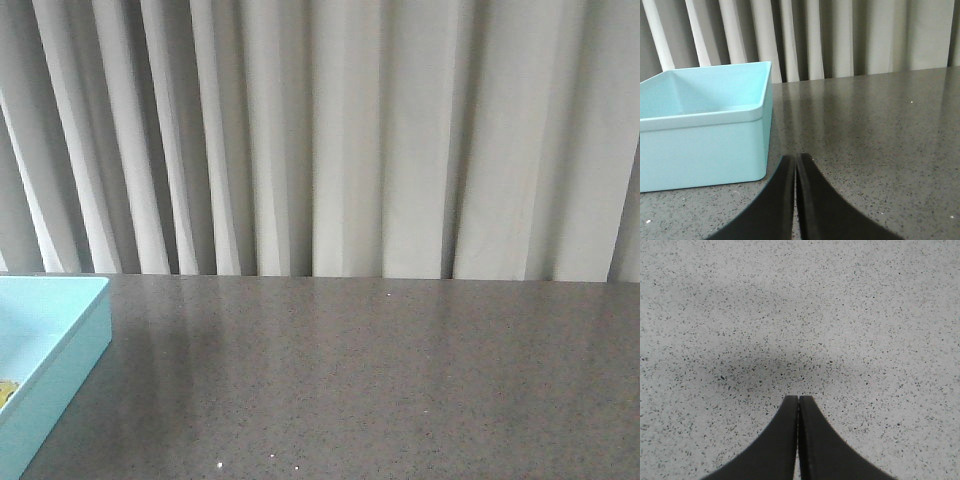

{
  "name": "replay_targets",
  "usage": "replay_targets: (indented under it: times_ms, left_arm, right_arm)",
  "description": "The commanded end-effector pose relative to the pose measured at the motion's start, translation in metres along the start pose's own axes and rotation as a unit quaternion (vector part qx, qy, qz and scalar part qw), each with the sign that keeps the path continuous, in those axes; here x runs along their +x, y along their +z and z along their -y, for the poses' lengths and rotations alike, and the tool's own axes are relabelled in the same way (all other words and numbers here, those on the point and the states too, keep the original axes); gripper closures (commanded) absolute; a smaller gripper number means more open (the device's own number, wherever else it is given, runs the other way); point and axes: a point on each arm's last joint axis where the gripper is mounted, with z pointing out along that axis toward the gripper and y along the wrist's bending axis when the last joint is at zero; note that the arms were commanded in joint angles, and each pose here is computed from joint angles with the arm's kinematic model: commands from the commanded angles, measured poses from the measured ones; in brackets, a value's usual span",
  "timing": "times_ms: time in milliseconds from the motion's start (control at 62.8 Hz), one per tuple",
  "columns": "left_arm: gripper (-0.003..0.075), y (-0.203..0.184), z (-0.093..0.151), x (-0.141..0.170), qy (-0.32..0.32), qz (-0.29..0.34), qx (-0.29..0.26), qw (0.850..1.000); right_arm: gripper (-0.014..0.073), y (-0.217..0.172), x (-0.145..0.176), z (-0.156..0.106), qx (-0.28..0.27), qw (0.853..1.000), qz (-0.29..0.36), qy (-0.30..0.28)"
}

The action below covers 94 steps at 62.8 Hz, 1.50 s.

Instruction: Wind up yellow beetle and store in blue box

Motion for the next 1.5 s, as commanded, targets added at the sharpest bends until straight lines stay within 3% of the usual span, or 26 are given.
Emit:
replay_targets:
  times_ms: [0,828,955,1083,1274,1354,1481]
  left_arm:
    - [0.0727,-0.002,0.001,-0.011,-0.008,0.057,0.003,0.998]
    - [0.0727,-0.002,0.001,-0.012,-0.008,0.057,0.003,0.998]
    - [0.0727,-0.002,0.001,-0.012,-0.008,0.057,0.003,0.998]
    - [0.0727,-0.002,0.001,-0.012,-0.008,0.057,0.003,0.998]
    - [0.0727,-0.002,0.001,-0.012,-0.008,0.057,0.003,0.998]
    - [0.0727,-0.002,0.001,-0.012,-0.008,0.057,0.003,0.998]
    - [0.0727,-0.002,0.001,-0.012,-0.008,0.057,0.003,0.998]
  right_arm:
    - [0.0602,-0.007,-0.010,0.001,0.002,0.999,0.039,0.000]
    - [0.0602,-0.007,-0.009,0.001,0.002,0.999,0.036,0.000]
    - [0.0602,-0.016,0.001,0.004,0.015,0.997,0.075,-0.017]
    - [0.0602,-0.017,0.031,0.008,0.029,0.980,0.196,0.001]
    - [0.0602,-0.008,0.091,0.003,0.039,0.923,0.383,0.007]
    - [0.0601,0.002,0.111,0.000,0.032,0.906,0.421,0.012]
    - [0.0601,0.022,0.137,-0.004,0.013,0.898,0.439,0.043]
